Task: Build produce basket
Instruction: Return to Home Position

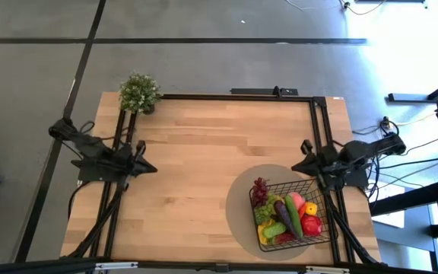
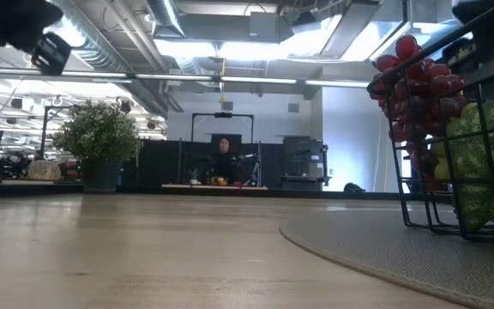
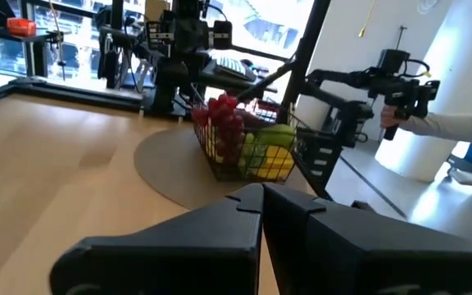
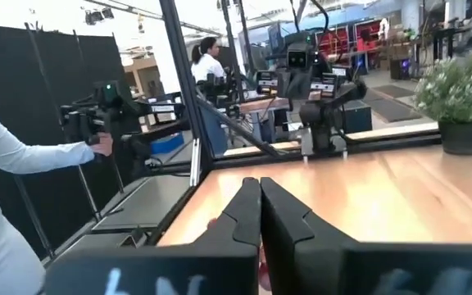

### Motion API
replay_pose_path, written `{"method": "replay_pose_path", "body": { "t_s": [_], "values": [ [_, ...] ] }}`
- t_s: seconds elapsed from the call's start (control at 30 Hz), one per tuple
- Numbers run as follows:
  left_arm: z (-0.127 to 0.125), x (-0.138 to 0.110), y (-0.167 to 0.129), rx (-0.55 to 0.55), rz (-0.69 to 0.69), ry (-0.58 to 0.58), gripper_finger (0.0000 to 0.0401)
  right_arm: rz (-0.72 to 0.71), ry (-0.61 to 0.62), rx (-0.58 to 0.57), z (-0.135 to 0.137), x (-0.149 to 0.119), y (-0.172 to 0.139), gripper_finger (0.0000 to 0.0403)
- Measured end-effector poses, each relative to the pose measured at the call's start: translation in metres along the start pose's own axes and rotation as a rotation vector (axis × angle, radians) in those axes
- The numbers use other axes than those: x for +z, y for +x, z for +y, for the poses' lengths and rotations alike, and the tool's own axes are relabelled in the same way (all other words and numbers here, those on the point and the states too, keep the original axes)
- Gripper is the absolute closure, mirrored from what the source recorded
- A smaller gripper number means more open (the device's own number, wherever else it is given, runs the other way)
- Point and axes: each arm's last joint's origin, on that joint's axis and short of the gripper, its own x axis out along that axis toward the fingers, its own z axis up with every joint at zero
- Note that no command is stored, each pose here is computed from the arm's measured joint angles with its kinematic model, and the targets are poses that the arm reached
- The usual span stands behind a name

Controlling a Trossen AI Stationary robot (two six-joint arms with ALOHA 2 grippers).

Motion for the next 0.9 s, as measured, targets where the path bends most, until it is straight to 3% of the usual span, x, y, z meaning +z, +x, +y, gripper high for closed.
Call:
{"method": "replay_pose_path", "body": {
  "t_s": [0.23,0.33,0.53,0.67,0.9],
  "values": [
    [0.004,-0.034,0.009,0.005,0.032,0.018,0.0401,0.018,-0.088,0.007,-0.007,-0.04,0.009,0.0403],
    [0.006,-0.047,0.012,0.0,0.03,0.013,0.0401,0.054,-0.104,0.001,-0.008,-0.045,0.009,0.0403],
    [0.005,-0.049,0.013,-0.048,0.007,0.106,0.0401,0.049,-0.194,-0.026,-0.009,-0.044,0.009,0.0403],
    [0.005,-0.049,0.013,-0.038,0.006,0.087,0.0401,0.037,-0.2,-0.085,-0.011,-0.044,0.009,0.0403],
    [0.005,-0.049,0.013,-0.037,0.006,0.085,0.0401,0.042,-0.341,-0.09,-0.011,-0.043,0.009,0.0402]
  ]
}}
